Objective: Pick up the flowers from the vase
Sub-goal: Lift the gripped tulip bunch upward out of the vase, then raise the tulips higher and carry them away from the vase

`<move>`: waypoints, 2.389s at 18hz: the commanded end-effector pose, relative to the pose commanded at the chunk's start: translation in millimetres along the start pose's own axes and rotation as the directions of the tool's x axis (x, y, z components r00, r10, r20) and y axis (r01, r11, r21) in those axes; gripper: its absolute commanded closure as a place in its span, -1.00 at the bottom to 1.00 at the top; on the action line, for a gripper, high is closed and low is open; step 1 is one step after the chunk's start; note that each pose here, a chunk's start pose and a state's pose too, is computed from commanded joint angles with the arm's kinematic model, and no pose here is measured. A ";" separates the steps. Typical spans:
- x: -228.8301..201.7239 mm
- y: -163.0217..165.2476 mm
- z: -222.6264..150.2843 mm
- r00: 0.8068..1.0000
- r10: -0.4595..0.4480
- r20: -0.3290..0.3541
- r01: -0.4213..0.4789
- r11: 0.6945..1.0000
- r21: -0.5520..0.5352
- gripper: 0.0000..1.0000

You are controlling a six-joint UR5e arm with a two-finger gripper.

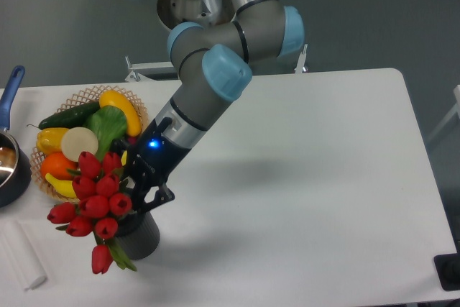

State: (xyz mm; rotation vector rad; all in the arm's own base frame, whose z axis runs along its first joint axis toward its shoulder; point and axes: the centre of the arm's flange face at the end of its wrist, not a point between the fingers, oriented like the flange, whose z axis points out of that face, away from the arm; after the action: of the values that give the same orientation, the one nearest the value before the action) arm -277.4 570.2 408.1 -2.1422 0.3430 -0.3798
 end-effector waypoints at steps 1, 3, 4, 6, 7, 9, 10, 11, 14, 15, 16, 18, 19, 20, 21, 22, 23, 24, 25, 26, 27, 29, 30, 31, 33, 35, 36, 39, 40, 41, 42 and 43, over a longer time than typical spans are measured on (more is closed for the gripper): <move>-1.4 -1.6 -4.8 1.000 -0.022 -0.001 0.022 1.000 0.015 0.02; 1.9 -9.7 -16.3 0.998 -0.055 0.001 0.055 0.998 0.041 0.02; 0.3 -11.8 -20.6 0.998 -0.064 0.002 0.064 0.997 0.051 0.02; -2.5 -21.5 -33.8 0.998 -0.065 0.010 0.064 0.995 0.078 0.02; -6.5 -25.6 -41.5 0.998 -0.063 0.015 0.061 0.994 0.094 0.02; -19.4 -51.1 -75.4 0.996 -0.092 0.018 0.087 0.981 0.173 0.02; -21.7 -58.2 -84.4 0.995 -0.102 0.015 0.097 0.976 0.194 0.02; -24.8 -61.7 -91.4 0.994 -0.109 0.014 0.104 0.972 0.209 0.02; -29.9 -64.9 -101.8 0.994 -0.106 0.032 0.096 0.971 0.217 0.02; -30.4 -65.1 -102.9 0.994 -0.105 0.034 0.096 0.971 0.217 0.02; -34.1 -64.1 -109.9 0.993 -0.110 0.046 0.097 0.970 0.221 0.02; -36.8 -63.6 -114.3 0.992 -0.111 0.053 0.097 0.970 0.225 0.02; -39.3 -63.1 -118.7 0.992 -0.113 0.059 0.097 0.969 0.228 0.02; -41.9 -62.5 -123.2 0.991 -0.114 0.067 0.096 0.968 0.231 0.02; -42.8 -62.5 -125.1 0.991 -0.114 0.068 0.096 0.968 0.234 0.02; -45.0 -61.7 -130.4 0.990 -0.116 0.074 0.096 0.966 0.239 0.02; -47.8 -59.5 -132.8 0.990 -0.121 0.078 0.099 0.966 0.240 0.02; -47.6 -59.7 -134.1 0.989 -0.121 0.080 0.098 0.966 0.240 0.02; -50.2 -57.8 -137.7 0.989 -0.123 0.087 0.099 0.965 0.242 0.02; -51.1 -57.2 -140.5 0.988 -0.123 0.092 0.098 0.965 0.243 0.02; -52.0 -57.1 -142.4 0.988 -0.124 0.095 0.097 0.965 0.244 0.02; -53.1 -56.3 -143.9 0.987 -0.125 0.097 0.098 0.965 0.245 0.02; -54.0 -55.5 -145.3 0.987 -0.127 0.100 0.099 0.964 0.245 0.02; -56.0 -53.9 -148.3 0.986 -0.130 0.105 0.101 0.964 0.247 0.02; -55.8 -54.4 -152.4 0.986 -0.129 0.102 0.099 0.961 0.256 0.02; -57.0 -53.0 -156.4 0.986 -0.130 0.102 0.099 0.960 0.264 0.02; -56.3 -53.2 -156.6 0.987 -0.127 0.103 0.096 0.960 0.264 0.02; -57.0 -52.6 -159.3 0.986 -0.127 0.108 0.095 0.960 0.265 0.02; -55.5 -53.5 -161.2 0.986 -0.126 0.110 0.092 0.960 0.266 0.02; -55.9 -52.0 -162.4 0.985 -0.128 0.112 0.095 0.959 0.266 0.02; -56.2 -51.2 -164.0 0.985 -0.129 0.115 0.094 0.959 0.267 0.02; -56.2 -50.6 -163.6 0.985 -0.128 0.115 0.094 0.959 0.266 0.02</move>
State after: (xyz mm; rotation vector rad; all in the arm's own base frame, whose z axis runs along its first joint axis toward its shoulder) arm -387.9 498.0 530.9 -1.9208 0.0907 -0.3268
